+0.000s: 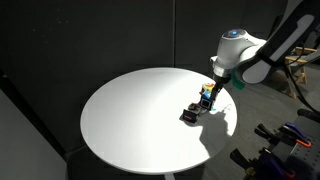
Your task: Move the middle square toy backwards then flip it over to the left.
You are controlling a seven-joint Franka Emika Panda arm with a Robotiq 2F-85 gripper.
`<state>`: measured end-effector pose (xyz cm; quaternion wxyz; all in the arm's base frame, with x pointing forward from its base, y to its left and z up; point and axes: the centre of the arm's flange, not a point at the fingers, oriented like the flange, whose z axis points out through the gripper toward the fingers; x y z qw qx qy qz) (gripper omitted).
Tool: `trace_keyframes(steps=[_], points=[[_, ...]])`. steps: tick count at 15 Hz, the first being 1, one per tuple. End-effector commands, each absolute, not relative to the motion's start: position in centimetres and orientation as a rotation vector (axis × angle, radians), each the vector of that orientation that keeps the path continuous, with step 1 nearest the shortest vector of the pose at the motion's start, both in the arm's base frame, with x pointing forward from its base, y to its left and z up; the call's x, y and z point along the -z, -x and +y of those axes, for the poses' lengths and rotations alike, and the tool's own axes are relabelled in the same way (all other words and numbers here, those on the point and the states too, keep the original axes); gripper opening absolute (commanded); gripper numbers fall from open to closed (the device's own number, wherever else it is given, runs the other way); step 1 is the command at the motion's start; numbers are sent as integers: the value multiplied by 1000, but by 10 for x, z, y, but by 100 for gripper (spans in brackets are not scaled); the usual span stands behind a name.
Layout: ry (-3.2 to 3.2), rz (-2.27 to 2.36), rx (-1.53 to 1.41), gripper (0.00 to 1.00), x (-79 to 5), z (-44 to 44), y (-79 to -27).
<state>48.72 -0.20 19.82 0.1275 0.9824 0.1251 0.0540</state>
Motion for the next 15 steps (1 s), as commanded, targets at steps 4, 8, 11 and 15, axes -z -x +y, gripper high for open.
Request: trace_keyframes(steps=[4, 8, 11, 15], points=[[-2952, 345, -117, 100, -220, -19, -507], [-2999, 356, -103, 100, -228, -22, -511], [-3030, 359, -71, 100, -231, -24, -515], [-3039, 334, -51, 100, -231, -31, -521]])
